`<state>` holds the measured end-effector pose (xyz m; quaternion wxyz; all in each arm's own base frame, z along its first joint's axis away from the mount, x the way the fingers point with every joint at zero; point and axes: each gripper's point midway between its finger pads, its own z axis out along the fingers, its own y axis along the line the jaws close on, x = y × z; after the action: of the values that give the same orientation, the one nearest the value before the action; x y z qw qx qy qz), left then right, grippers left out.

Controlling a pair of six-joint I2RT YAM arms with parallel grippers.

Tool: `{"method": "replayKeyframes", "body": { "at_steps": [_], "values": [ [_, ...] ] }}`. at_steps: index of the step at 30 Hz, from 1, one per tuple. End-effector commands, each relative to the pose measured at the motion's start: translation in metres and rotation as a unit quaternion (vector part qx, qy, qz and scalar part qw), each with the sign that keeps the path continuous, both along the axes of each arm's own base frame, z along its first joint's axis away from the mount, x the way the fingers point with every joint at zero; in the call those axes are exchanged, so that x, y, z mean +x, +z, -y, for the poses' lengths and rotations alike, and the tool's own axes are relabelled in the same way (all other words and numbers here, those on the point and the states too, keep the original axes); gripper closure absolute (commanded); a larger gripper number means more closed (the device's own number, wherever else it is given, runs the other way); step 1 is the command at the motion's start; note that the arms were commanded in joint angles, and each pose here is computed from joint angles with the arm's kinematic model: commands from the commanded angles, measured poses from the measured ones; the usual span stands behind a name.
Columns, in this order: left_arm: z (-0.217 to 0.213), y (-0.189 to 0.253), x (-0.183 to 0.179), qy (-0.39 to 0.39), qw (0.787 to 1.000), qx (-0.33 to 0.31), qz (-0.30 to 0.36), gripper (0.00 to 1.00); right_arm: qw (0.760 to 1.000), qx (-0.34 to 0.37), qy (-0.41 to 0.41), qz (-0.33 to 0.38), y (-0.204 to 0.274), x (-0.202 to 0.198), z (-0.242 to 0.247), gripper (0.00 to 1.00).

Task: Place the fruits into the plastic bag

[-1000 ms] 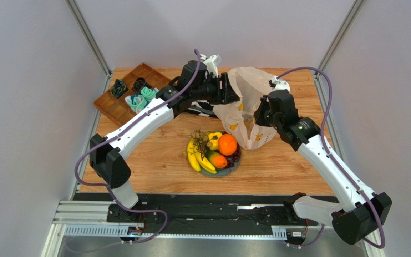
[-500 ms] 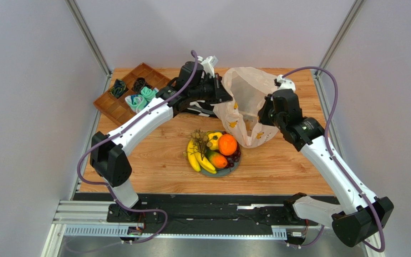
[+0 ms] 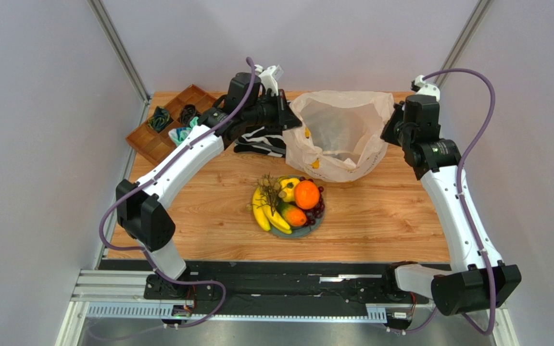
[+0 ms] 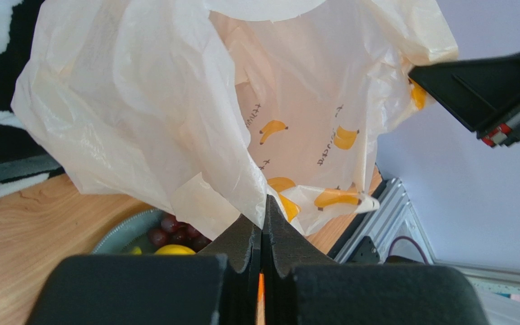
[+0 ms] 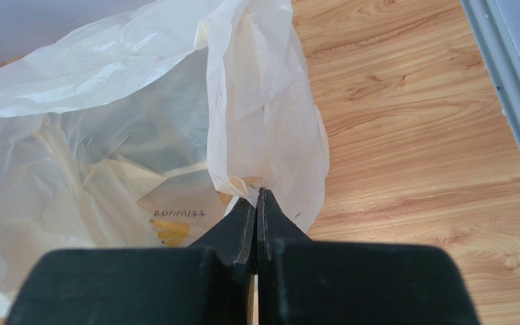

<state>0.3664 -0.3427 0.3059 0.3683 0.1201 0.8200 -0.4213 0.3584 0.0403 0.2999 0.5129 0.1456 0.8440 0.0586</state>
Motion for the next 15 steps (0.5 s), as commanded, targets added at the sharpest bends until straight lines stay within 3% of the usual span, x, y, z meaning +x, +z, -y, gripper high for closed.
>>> {"method": "replayKeyframes", "body": {
  "at_steps": [1,4,7,8,11,15],
  "values": [
    [-0.001,0.027,0.003,-0.01,0.999,-0.003,0.043,1.0,0.999,-0.013,0.001,0.031,0.028,0.011,0.011,1.0],
    [-0.004,0.018,0.009,-0.003,0.999,0.01,0.036,1.0,1.0,-0.002,0.021,0.02,0.025,0.013,0.003,1.0],
    [-0.001,0.013,0.01,-0.007,1.0,0.006,0.025,1.0,0.998,0.022,0.06,0.005,0.02,0.006,-0.014,0.84],
    [0.0,0.01,0.009,-0.008,1.0,0.003,0.019,1.0,0.997,0.027,0.065,0.006,0.02,0.003,-0.016,0.68],
    [0.001,0.01,0.009,-0.007,1.0,-0.001,0.018,1.0,0.995,0.046,0.082,0.013,0.026,-0.011,-0.023,0.35],
    [0.0,0.011,0.01,-0.004,1.0,-0.002,0.016,1.0,0.992,0.061,0.105,0.04,0.048,-0.038,-0.031,0.21]
  ]
}}
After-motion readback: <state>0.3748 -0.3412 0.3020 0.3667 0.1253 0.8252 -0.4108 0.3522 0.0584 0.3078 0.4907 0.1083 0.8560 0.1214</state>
